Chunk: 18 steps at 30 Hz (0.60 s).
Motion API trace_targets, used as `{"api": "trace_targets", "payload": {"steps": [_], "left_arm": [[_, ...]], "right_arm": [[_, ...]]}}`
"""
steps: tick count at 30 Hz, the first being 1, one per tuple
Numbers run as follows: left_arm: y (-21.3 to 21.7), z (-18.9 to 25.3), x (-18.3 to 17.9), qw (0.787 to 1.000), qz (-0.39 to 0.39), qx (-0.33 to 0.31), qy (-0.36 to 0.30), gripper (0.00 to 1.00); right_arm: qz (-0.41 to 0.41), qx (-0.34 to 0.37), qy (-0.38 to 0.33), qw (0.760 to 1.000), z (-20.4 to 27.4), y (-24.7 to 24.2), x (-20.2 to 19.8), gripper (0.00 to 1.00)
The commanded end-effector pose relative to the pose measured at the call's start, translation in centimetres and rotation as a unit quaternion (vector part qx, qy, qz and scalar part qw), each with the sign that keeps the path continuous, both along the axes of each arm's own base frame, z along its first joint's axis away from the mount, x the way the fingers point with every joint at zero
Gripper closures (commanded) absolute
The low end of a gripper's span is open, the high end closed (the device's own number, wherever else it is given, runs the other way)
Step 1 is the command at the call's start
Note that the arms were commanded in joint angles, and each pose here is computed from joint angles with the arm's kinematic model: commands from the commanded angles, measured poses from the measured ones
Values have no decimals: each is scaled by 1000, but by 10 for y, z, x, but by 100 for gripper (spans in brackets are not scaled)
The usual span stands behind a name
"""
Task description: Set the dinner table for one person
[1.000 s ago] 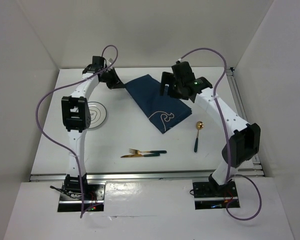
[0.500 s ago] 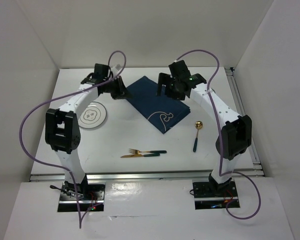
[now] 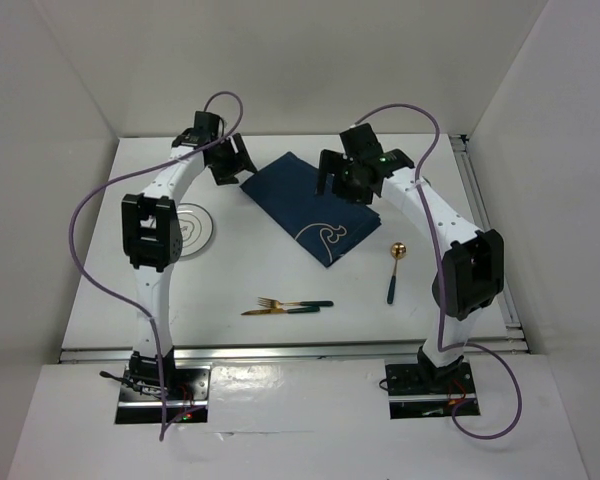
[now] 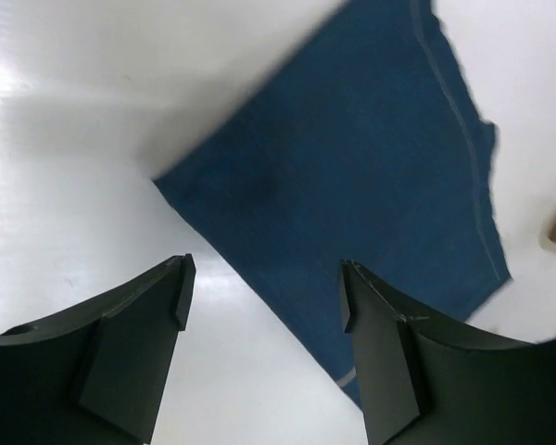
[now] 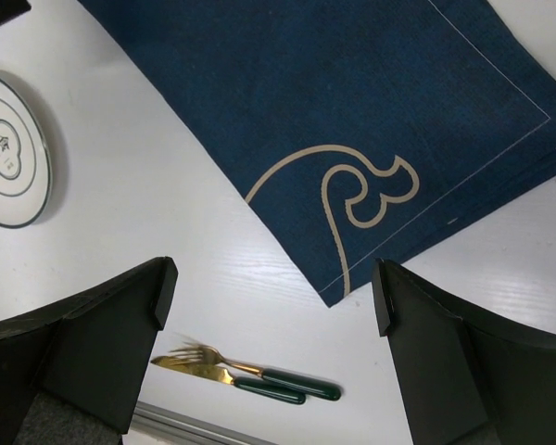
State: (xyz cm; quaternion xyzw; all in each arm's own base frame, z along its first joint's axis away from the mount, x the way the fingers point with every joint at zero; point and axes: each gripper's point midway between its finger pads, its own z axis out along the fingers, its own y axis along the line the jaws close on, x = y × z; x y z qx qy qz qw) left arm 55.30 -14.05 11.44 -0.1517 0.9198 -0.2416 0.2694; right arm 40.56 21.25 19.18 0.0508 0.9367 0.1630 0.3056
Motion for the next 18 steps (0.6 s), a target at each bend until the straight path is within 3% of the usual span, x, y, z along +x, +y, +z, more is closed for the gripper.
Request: {"api": "trace_targets", "payload": {"steps": [1,11,14,15,16,18], "left_arm": [[14,-25,10,998,38,22,34,20],[1,-77,21,998,30,-10,61,22],[-5,-75,29,998,21,-44,47,42],[-3,-71,33,998,21,-51,38,55],[-5,-63,36,998,17,-56,27,80],[-10,-41,45,996,5,-91,-2,97]], "right_arm": [[-10,3,-13,1000,16,-14,-6,0],[-16,-6,0,1000,7,-24,-7,0],[-13,-10,3,1000,5,-25,-9,0],[-13,-10,3,1000,5,-25,-9,0],[-13,-10,3,1000,5,-25,-9,0],[-13,-10,3,1000,5,-25,-9,0]]}}
